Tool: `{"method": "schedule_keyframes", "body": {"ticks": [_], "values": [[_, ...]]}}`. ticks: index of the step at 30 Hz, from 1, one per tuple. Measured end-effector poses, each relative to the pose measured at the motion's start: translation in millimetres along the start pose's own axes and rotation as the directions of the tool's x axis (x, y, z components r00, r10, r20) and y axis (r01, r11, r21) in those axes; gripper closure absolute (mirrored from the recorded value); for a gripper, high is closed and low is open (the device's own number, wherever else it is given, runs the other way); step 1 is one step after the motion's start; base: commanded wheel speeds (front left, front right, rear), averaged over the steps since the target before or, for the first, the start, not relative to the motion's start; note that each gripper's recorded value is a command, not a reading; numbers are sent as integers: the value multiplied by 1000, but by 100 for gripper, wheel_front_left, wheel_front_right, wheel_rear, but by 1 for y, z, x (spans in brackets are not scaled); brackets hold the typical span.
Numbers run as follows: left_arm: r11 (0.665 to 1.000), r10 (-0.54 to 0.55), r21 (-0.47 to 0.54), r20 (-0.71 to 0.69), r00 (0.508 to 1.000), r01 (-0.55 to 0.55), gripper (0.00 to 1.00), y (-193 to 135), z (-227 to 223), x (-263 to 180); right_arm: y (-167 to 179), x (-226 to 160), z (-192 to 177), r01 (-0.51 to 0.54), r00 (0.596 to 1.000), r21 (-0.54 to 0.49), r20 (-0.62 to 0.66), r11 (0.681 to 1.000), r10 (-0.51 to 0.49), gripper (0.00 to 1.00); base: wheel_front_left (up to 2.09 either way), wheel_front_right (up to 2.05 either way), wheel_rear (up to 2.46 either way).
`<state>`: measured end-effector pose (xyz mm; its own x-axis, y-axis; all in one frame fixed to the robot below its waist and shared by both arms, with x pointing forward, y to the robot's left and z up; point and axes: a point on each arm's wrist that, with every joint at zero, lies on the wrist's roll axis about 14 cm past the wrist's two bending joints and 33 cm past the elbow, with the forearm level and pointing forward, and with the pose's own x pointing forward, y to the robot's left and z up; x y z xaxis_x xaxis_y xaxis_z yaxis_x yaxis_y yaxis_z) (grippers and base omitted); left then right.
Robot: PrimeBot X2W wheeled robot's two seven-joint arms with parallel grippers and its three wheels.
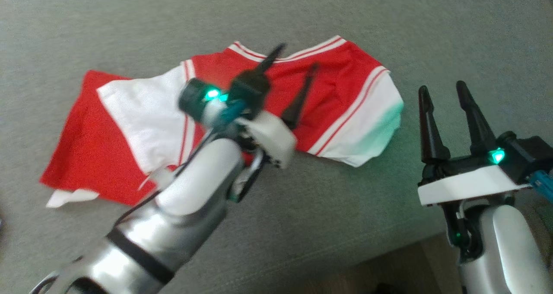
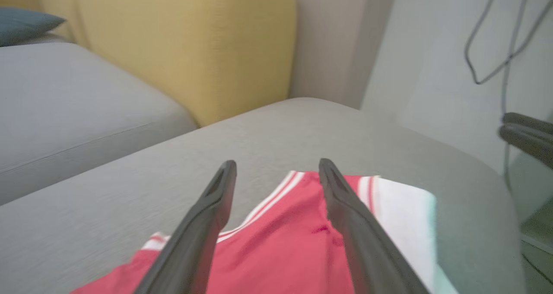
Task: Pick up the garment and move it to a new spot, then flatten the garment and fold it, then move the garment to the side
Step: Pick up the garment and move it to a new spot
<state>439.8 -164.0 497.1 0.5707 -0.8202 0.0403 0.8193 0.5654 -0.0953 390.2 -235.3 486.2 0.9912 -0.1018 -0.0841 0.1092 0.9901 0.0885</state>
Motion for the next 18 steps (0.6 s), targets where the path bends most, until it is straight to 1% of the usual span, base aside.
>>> {"method": "schedule_keyframes", "body": {"ticks": [3, 6, 10, 12, 16, 18], "values": [[989, 146, 15, 7, 989, -146, 0, 38, 4, -25, 9, 2, 6, -28, 1000, -4, 13, 1000, 28, 0, 0, 0, 0], [952, 303, 18, 49, 952, -305, 0, 77, 19, -57, 19, 0, 4, -59, 998, 0, 0, 998, 59, 0, 0, 0, 0], [881, 468, 22, 116, 876, -473, 0, 116, 40, -102, 31, 2, 6, -100, 995, -6, -4, 995, 100, 0, 0, 0, 0], [837, 540, 25, 131, 832, -547, 0, 132, 45, -127, 37, 5, 10, -121, 993, -9, 6, 993, 121, 0, 0, 0, 0], [752, 647, 42, 149, 748, -658, 0, 155, 51, -176, 50, 8, 17, -161, 987, -14, 19, 987, 161, 0, 0, 0, 0], [718, 682, 51, 155, 715, -695, 0, 161, 53, -196, 54, 8, 19, -175, 984, -18, 24, 984, 176, 0, 0, 0, 0]]}}
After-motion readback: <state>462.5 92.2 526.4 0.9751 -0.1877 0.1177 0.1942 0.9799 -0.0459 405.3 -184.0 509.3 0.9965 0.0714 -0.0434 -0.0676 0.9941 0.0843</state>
